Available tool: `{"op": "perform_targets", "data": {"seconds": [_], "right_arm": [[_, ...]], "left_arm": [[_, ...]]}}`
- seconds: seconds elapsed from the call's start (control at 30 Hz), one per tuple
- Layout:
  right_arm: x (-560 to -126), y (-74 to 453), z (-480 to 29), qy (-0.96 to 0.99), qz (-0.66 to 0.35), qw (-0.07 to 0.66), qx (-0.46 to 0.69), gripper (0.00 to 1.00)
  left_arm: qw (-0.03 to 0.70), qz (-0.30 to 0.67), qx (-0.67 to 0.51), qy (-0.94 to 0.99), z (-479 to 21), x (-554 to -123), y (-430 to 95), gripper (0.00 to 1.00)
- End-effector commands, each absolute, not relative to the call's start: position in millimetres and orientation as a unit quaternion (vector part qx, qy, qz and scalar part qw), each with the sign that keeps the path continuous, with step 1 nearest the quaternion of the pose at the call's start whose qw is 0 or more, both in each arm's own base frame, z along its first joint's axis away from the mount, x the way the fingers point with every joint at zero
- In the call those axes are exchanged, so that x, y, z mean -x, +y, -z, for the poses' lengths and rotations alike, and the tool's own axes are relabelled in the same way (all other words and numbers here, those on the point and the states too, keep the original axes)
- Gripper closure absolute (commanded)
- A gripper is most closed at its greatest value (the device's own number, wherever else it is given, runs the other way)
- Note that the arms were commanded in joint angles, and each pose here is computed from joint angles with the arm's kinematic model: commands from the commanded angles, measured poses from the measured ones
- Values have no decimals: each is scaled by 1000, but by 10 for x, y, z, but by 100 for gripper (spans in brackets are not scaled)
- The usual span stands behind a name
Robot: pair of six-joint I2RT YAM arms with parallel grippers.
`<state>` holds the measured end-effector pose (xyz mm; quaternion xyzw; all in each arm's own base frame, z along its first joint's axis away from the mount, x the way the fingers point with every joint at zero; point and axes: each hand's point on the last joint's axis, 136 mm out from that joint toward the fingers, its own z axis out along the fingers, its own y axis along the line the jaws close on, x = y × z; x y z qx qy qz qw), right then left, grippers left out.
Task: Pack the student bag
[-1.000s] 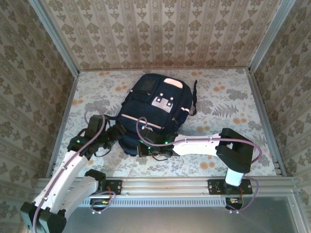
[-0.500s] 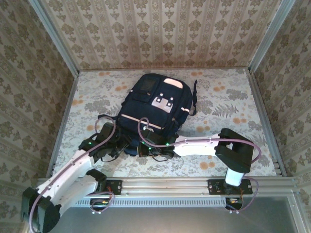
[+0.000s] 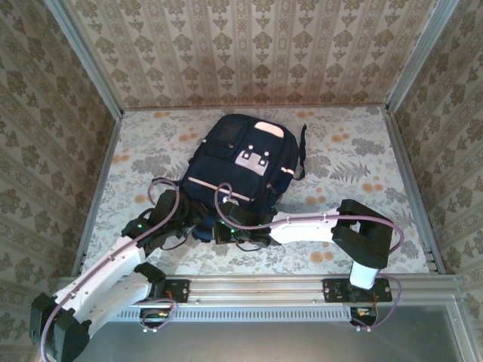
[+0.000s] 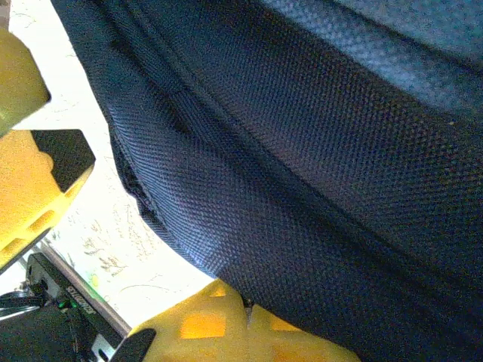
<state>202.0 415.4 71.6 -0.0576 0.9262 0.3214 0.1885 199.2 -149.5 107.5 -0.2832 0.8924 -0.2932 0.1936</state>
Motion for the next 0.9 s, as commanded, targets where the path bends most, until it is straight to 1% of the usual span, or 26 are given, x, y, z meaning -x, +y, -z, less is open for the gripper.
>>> {"op": "perform_targets", "data": {"seconds": [0.0,0.1,0.2,0.3,0.37,0.5,0.6,0.63,0.67,0.87], "right_arm": [[-2009,4179,-596,927,-322,185,54,100],[-2002,4203,-570,927,-323,181,56,100],[-1991,4215,-539,928,-323,175,57,100],[-1985,4203,-538,929,-321,174,58,100],[-2000,4157,-536,931,-314,180,57,100],[-2021,4053,-562,934,-292,193,63,100],[-2032,3941,-573,938,-271,203,68,100],[-2026,3904,-565,940,-266,205,69,100],[-2019,3870,-558,940,-262,205,70,100],[-1972,3620,-503,946,-238,212,68,100]], "left_arm": [[221,293,279,888,-1166,-2157,-1530,44],[219,305,270,887,-1108,-2251,-1655,41],[198,296,268,895,-942,-2259,-1730,40],[177,284,270,903,-761,-2216,-1762,43],[169,279,270,906,-684,-2178,-1772,50],[164,255,268,915,-609,-2090,-1699,78],[170,238,270,917,-608,-2047,-1602,94],[174,237,269,917,-626,-2045,-1585,98],[179,236,268,917,-646,-2043,-1568,100],[187,236,265,916,-701,-2046,-1541,100]]}}
